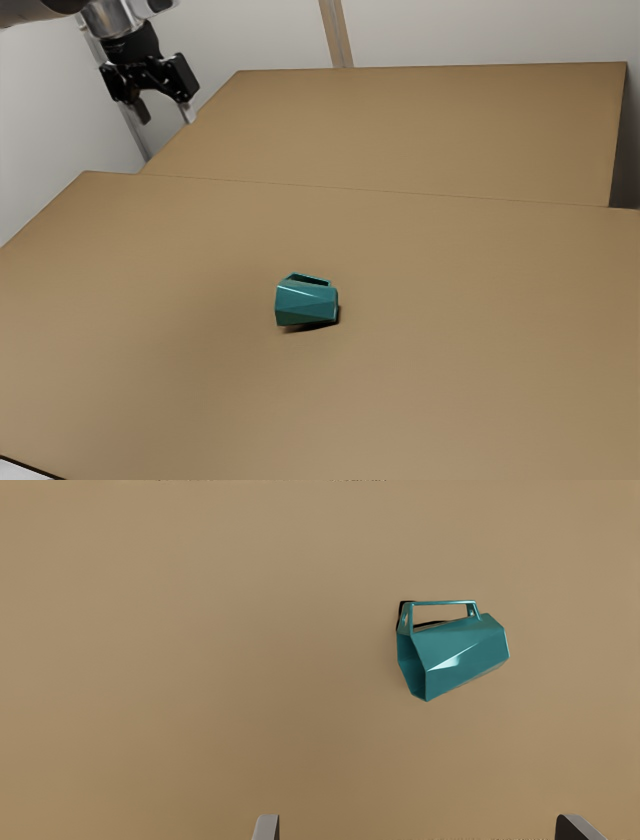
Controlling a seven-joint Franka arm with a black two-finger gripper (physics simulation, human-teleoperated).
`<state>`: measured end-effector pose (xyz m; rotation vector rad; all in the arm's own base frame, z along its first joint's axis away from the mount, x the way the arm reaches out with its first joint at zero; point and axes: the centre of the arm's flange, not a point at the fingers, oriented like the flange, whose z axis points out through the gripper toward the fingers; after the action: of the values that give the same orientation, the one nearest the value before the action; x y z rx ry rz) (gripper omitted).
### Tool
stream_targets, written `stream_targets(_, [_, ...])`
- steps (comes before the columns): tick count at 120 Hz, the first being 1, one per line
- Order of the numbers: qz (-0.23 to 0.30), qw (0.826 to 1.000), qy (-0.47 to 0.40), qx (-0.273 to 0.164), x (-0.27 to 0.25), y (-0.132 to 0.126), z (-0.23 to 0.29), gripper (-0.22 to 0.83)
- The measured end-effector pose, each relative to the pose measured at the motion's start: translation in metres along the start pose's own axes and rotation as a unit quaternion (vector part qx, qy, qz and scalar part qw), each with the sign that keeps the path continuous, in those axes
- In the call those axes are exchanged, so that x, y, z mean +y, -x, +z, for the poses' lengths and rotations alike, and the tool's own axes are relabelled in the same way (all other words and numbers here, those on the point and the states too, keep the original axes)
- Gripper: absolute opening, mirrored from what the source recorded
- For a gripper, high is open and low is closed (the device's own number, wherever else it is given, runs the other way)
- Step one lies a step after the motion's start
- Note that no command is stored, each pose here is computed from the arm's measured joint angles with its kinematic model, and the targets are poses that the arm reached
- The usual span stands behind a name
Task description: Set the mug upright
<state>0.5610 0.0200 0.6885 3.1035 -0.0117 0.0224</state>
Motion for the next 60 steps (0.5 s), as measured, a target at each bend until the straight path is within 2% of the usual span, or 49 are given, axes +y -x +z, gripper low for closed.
stream_targets(30, [0.01,1.0,0.001,-0.013,-0.003,-0.007,0.026,0.62])
stream_targets(37, [0.008,0.999,0.026,-0.027,-0.004,-0.008,0.055,0.62])
stream_targets(50, [-0.022,0.992,0.104,-0.065,-0.024,-0.004,0.14,0.61])
stream_targets(60, [-0.056,0.982,0.169,-0.062,-0.049,0.003,0.187,0.61])
